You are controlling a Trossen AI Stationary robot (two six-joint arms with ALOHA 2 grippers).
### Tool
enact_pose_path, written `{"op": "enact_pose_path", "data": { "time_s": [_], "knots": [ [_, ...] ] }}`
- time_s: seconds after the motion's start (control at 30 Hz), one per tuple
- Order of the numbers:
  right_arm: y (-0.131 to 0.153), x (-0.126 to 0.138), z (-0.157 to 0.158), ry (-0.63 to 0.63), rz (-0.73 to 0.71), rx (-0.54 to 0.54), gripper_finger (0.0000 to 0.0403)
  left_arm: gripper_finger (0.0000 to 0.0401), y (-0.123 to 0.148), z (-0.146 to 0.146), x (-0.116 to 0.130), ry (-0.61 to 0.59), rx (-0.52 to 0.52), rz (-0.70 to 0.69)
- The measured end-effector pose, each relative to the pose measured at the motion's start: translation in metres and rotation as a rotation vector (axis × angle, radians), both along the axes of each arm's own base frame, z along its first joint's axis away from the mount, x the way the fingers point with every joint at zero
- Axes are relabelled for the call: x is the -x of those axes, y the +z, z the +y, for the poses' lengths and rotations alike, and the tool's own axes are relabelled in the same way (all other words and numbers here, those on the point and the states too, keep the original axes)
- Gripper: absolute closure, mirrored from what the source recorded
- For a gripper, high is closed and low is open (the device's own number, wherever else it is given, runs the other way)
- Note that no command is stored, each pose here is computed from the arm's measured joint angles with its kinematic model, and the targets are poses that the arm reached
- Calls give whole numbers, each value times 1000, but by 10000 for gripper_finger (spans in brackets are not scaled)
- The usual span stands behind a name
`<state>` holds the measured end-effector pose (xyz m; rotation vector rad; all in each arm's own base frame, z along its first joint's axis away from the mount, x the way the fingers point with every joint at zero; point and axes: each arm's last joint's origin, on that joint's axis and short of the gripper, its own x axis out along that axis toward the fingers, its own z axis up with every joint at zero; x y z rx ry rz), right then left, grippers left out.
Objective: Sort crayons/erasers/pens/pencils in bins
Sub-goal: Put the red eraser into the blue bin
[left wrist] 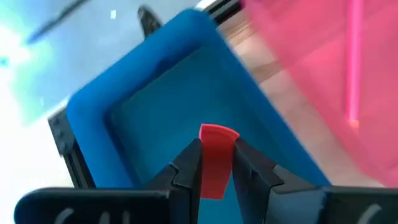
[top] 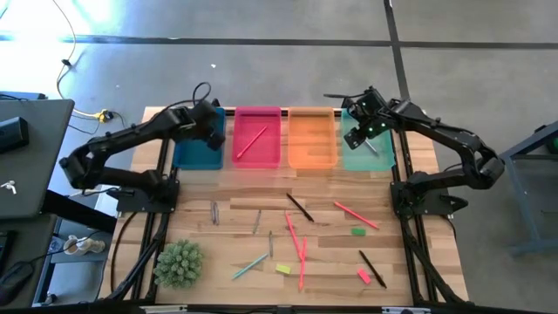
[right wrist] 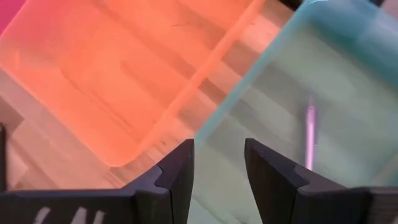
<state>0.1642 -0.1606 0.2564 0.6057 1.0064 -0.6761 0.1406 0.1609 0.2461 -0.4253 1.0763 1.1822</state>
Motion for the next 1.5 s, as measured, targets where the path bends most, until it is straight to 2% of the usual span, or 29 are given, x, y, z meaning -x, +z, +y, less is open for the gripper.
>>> {"op": "enact_pose_path", "data": {
  "time_s": [0.17, 0.47, 0.63, 0.87, 1.17, 1.5],
  "knots": [
    [0, -10, 10, 47, -7, -11, 268, 341, -18, 16, 2, 45, 109, 2],
    [0, -30, 39, 101, -33, -72, 268, 341, -48, 35, -3, 52, 209, 100],
    [0, -43, 62, 123, -44, -114, 268, 341, -57, 42, -1, 43, 241, 120],
    [0, -57, 99, 149, -53, -186, 268, 338, -58, 50, 3, 59, 228, 86],
    [0, -65, 143, 140, -47, -240, 268, 302, -58, 52, 4, -4, 231, 104],
    [0, -65, 178, 58, -53, -236, 268, 232, -58, 52, 4, -41, 235, 120]
  ]
}}
